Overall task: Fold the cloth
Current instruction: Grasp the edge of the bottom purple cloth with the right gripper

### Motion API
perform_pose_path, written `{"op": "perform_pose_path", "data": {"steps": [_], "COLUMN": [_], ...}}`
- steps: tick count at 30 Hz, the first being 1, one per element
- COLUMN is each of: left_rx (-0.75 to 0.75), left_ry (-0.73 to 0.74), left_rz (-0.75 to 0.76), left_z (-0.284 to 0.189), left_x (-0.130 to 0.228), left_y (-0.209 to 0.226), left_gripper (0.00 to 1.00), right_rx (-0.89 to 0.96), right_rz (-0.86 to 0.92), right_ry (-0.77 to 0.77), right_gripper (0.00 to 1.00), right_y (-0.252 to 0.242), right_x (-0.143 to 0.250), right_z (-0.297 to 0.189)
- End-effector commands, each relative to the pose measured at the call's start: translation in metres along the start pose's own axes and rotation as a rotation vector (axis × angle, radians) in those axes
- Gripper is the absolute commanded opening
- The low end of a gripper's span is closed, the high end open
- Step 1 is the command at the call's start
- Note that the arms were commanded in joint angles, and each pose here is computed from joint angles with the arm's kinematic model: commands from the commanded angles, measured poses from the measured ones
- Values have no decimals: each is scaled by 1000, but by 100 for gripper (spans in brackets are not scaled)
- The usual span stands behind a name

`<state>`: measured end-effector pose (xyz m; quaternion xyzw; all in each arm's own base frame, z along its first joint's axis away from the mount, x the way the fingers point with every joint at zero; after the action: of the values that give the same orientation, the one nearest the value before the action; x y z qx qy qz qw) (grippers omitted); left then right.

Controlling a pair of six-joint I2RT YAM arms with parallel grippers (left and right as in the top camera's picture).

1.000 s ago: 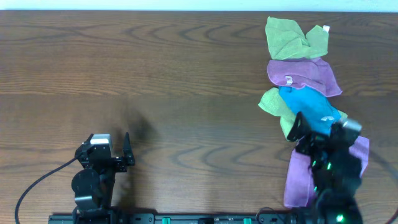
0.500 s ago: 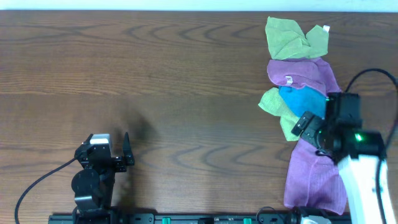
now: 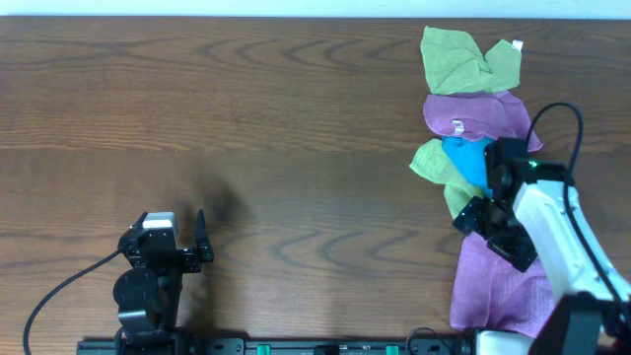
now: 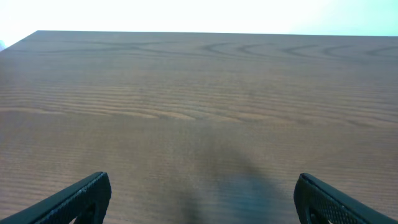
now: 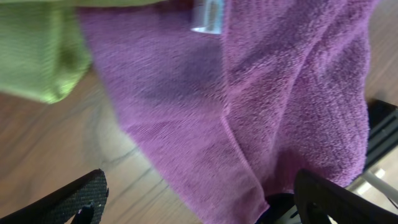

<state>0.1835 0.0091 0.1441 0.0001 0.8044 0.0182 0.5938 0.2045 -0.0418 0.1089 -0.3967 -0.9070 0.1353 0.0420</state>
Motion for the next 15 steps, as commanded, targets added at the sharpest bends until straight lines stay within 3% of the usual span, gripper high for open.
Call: {"op": "perform_pose_path", "data": {"steps": [1, 7, 15], "left_rx": [-2, -2, -2], "left_ry": [29, 29, 29], "left_rz": [-7, -7, -7], "left_z": [3, 3, 3], "left_x": [11, 11, 11], "left_y": [0, 0, 0], "left_gripper": [95, 95, 96], "right_rx": [85, 96, -49], "right_rz": [65, 104, 31], "right_ry": [-12, 13, -52], "right_gripper": [95, 95, 88], "right_y": [-8, -11, 11], "right_x": [-10, -15, -25], "right_z": [9, 30, 50]}}
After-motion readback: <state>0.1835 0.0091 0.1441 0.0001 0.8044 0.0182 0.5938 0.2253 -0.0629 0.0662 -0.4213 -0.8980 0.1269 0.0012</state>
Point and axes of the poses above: each gripper's point midway between its finger pads, its own z axis out along the fingers, its own y axis along the line the jaws close on, x = y × z, the point moved 5 cm from there along -z, back along the fingers, and after that the axes turned 2 degrees about z, right-handed, at the moved point
